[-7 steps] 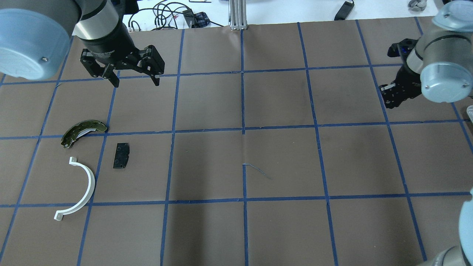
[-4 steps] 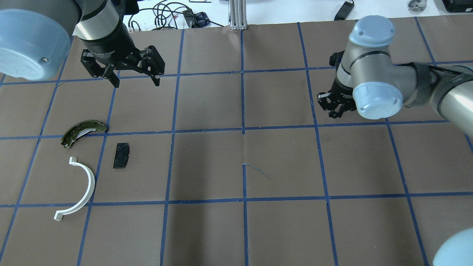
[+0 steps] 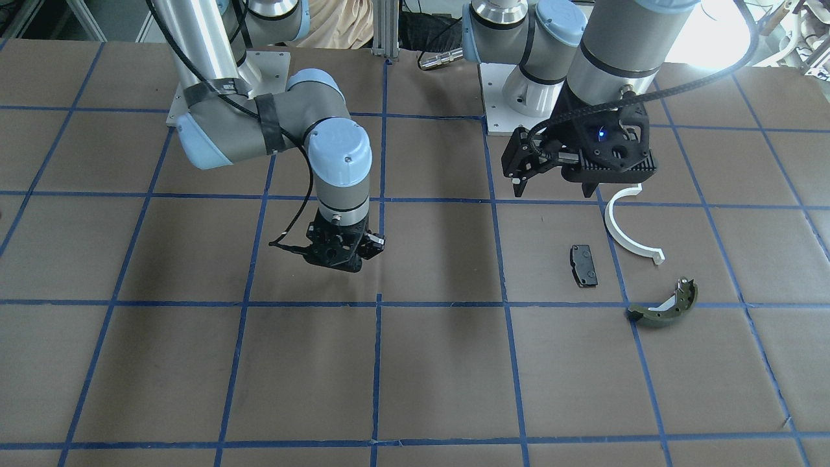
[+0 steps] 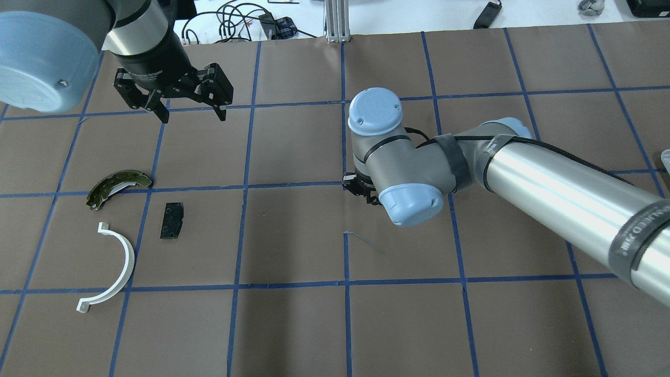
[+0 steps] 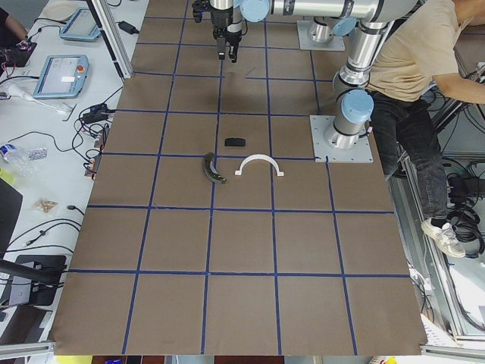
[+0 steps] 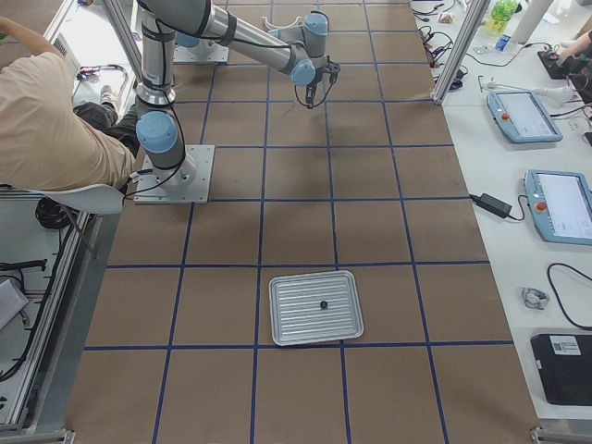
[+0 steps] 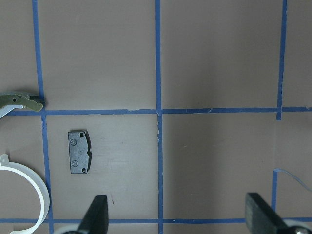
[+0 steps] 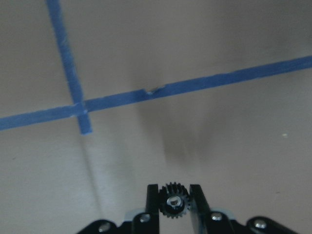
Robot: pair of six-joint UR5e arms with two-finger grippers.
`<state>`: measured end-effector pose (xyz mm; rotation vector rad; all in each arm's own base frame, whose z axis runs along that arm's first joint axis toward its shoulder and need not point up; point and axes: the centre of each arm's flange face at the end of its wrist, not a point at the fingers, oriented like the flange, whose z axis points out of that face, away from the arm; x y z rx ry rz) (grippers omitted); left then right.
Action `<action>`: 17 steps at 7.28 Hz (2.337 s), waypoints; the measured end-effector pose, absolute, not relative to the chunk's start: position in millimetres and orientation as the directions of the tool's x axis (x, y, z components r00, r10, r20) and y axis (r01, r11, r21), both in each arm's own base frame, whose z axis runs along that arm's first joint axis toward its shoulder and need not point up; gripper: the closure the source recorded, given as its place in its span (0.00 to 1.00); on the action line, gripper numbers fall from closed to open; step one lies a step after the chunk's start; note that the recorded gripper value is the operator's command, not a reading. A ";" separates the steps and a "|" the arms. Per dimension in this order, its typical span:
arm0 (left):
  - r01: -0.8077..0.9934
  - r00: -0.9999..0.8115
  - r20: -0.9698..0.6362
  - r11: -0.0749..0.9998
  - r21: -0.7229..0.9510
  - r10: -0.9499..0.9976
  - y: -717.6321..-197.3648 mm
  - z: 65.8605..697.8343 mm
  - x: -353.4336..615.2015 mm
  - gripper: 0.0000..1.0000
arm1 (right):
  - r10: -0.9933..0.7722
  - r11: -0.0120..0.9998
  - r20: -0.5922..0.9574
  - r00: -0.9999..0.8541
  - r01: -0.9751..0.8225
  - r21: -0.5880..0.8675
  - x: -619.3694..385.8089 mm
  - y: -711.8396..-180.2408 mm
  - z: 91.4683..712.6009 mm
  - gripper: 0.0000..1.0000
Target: Place bearing gear from tray to pile
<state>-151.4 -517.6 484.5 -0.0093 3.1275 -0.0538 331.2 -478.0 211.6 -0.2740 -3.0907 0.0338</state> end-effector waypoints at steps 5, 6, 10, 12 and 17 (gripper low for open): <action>-0.007 -1.000 -0.018 1.000 -0.020 -0.007 -517.3 477.3 -151.0 0.00 | 0.186 0.982 -0.065 -0.980 0.186 -0.004 368.6 -466.1 200.8 0.00; -0.006 -1.000 -0.017 1.000 -0.018 -0.006 -517.7 476.1 -152.0 0.00 | 0.186 0.982 -0.070 -0.980 0.187 -0.014 365.3 -469.8 204.2 0.00; 0.030 -1.000 0.000 0.999 0.022 0.030 -514.4 452.1 -177.7 0.00 | 0.078 0.996 -0.046 -0.996 0.079 -0.028 222.0 -520.1 281.8 0.00; 0.072 -0.997 0.003 0.997 -0.016 0.072 -506.2 420.3 -215.9 0.00 | 0.046 0.998 -0.004 -0.999 0.047 -0.030 136.8 -506.8 363.9 0.00; -0.043 -0.998 0.051 0.993 -0.111 -0.038 -460.3 248.7 -323.5 0.00 | 0.123 0.988 -0.003 -0.992 0.123 -0.099 117.1 -468.5 483.0 0.00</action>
